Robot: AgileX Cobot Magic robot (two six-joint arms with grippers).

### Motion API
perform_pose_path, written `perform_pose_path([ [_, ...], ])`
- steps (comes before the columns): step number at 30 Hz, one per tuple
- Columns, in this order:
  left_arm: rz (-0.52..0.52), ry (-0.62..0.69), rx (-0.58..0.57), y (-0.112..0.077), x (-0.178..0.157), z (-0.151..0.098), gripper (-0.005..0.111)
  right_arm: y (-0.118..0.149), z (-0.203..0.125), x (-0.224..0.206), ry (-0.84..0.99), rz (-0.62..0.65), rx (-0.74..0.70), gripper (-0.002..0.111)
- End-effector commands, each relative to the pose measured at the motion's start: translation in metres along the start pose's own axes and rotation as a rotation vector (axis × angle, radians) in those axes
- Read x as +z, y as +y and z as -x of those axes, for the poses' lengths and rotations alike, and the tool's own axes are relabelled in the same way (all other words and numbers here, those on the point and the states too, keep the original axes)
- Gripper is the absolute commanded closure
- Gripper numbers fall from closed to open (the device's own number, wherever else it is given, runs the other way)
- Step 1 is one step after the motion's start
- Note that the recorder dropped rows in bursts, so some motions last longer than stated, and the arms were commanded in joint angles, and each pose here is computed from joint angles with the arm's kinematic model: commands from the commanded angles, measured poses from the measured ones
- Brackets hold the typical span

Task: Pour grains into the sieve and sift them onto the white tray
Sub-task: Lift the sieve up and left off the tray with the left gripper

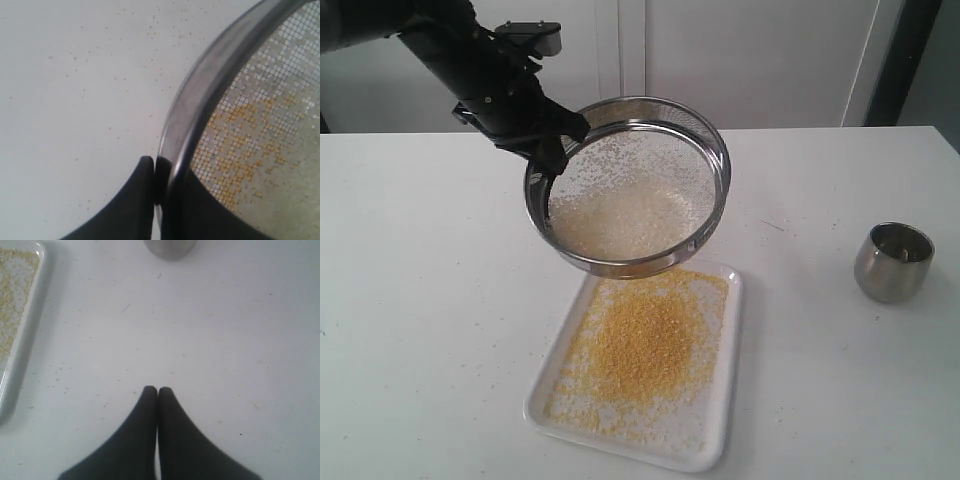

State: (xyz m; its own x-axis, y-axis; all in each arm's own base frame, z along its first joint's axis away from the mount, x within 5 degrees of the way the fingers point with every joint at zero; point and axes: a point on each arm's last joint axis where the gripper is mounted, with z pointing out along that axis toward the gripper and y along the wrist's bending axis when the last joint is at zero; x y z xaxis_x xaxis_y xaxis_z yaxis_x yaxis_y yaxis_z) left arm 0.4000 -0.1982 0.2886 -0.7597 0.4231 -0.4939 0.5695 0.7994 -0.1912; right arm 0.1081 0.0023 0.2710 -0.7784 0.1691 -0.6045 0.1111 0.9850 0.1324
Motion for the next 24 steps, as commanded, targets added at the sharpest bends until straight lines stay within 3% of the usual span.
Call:
perform_pose_path([
  [1, -0.066, -0.047, -0.053, 0.002, 0.006, 0.016, 0.107, 0.0, 0.001, -0.002, -0.018, -0.002, -0.003, 0.108],
  [10, -0.081, -0.095, -0.15, 0.034, 0.014, 0.03, 0.107, 0.0, 0.001, -0.002, -0.018, -0.002, -0.003, 0.108],
  [17, -0.02, -0.139, -0.257, 0.067, 0.005, 0.028, 0.107, 0.0, 0.001, -0.002, -0.018, -0.002, -0.003, 0.108],
  [24, 0.071, -0.093, -0.351, 0.101, -0.004, 0.016, 0.107, 0.0, 0.001, -0.002, -0.018, -0.002, -0.003, 0.108],
])
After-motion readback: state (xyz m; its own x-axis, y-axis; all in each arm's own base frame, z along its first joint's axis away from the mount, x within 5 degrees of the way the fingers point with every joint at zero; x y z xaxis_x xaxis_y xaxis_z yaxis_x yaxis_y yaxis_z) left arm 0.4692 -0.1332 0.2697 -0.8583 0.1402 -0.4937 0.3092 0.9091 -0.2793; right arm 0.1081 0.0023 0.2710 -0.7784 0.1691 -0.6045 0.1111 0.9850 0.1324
